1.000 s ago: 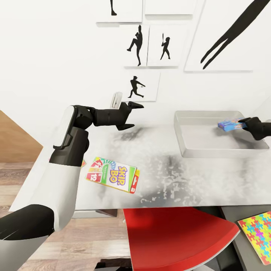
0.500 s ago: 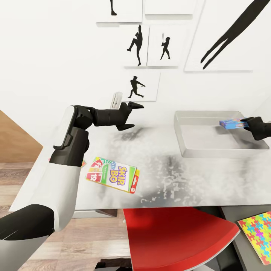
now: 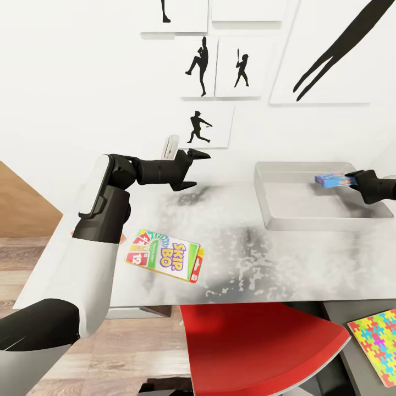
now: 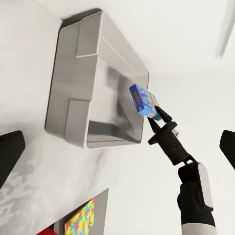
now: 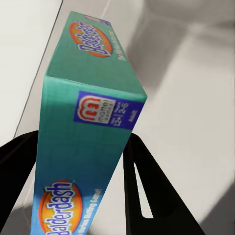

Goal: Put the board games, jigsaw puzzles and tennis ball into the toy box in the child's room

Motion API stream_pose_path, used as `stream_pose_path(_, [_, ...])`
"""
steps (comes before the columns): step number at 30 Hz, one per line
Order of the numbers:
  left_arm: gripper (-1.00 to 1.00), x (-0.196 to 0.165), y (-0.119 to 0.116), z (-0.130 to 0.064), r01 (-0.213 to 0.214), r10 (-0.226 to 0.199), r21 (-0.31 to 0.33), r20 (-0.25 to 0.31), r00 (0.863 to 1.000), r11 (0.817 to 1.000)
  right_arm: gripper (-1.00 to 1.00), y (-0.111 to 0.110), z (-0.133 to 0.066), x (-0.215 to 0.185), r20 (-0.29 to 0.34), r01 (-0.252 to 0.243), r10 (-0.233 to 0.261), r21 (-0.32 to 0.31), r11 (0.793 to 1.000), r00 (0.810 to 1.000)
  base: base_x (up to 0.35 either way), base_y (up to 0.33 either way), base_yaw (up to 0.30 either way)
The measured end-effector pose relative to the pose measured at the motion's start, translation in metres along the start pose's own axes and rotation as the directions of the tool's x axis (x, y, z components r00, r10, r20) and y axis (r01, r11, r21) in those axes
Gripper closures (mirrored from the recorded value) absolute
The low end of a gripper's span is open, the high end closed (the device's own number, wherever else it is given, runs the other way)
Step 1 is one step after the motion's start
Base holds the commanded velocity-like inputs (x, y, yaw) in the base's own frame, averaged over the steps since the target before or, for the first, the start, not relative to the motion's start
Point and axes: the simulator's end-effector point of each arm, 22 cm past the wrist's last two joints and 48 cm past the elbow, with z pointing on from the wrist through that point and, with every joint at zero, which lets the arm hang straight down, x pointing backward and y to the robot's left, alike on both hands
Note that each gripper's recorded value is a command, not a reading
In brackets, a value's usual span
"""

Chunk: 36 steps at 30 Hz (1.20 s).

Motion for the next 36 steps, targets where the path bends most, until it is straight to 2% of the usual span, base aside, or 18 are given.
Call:
stream_pose_path(23, [-1.00,-0.004,0.015,0.010,0.020,-0.020,-0.016,-0.010,1.000,1.000,1.00,0.012,0.013,0.009,-0.014,0.005,-0.005,-0.014,1.000,1.000,0.000,0.000,0.000])
stream_pose_path(36, [-1.00,-0.003,0.029,0.018,0.034,-0.034,-0.029,-0.022,0.999,0.999,1.00,0.005,0.023,0.013,-0.017,0.005,-0.005,0.001,1.000,1.000,0.000,0.000,0.000])
